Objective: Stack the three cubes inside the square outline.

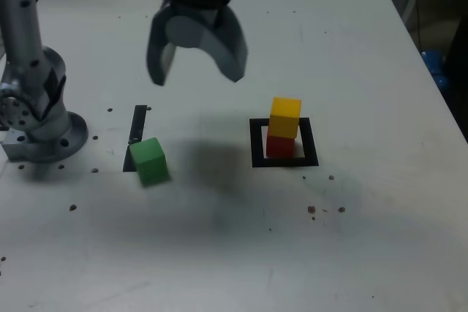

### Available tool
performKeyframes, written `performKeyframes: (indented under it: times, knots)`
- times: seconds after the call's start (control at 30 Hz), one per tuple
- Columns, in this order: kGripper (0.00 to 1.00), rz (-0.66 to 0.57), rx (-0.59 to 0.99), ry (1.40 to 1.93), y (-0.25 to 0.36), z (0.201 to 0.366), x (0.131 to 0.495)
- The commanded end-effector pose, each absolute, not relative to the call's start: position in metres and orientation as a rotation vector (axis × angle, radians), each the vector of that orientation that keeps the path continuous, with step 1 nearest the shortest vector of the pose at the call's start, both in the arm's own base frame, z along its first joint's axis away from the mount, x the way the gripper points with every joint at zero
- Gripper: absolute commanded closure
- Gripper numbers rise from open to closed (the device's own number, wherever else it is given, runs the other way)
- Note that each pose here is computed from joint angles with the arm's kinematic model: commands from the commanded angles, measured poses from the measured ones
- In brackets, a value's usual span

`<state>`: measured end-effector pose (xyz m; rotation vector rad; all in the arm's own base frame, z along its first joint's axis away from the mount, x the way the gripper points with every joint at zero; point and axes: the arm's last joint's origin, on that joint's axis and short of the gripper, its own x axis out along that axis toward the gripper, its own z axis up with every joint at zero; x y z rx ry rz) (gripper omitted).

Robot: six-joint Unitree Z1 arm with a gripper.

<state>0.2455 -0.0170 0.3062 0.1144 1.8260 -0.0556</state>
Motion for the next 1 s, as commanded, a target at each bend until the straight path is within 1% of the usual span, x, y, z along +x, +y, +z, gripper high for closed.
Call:
performKeyframes:
  times: [0.0, 0.1, 0.3, 0.47, 0.7, 0.97]
  knots:
    - [0.0, -0.062, 0.1, 1.815, -0.019, 0.305, 0.235]
    - [0.0, -0.051, 0.074, 1.817, -0.022, 0.299, 0.223]
    - [0.01, 0.016, -0.002, 1.85, -0.033, 0.284, 0.207]
    - [0.01, 0.032, -0.075, 1.875, -0.042, 0.269, 0.199]
    - [0.01, 0.008, -0.163, 1.916, -0.046, 0.249, 0.188]
    - [0.02, -0.045, -0.21, 1.931, -0.049, 0.233, 0.187]
